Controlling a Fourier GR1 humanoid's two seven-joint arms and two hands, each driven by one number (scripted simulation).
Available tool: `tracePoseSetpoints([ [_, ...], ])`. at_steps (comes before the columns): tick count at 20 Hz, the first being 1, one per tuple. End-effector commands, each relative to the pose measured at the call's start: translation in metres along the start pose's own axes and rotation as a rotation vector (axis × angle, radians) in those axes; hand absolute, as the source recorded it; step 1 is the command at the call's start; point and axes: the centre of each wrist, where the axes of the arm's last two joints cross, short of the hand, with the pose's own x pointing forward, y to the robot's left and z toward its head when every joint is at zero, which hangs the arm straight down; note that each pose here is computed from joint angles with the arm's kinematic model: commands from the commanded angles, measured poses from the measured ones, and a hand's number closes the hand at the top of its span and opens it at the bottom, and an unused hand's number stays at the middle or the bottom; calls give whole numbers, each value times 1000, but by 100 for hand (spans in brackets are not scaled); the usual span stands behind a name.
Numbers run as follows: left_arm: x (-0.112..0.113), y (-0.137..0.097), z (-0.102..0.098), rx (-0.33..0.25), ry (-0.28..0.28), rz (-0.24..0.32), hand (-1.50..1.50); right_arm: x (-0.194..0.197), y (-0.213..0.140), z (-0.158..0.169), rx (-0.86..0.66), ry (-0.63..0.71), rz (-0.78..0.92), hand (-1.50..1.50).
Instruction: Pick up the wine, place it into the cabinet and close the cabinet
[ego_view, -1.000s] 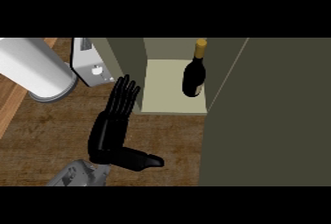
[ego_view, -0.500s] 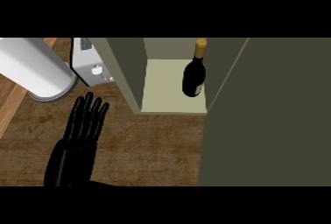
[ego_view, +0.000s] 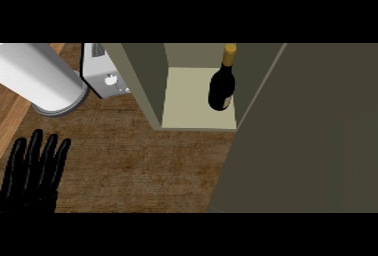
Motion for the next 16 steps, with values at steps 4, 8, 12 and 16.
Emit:
tracePoseSetpoints([
  [4, 26, 49, 22, 38, -31, -2, -150, 29, 42, -9, 86, -58, -30, 150],
  [8, 47, 58, 24, 23, -20, -27, -150, 38, 69, -32, 99, -80, 3, 150],
  [12, 68, 77, 22, 7, -35, -42, -150, 43, 84, -53, 70, -112, 58, 150],
  [16, 63, 99, 33, 15, -49, -37, -150, 44, 92, -91, 52, -126, 127, 150],
])
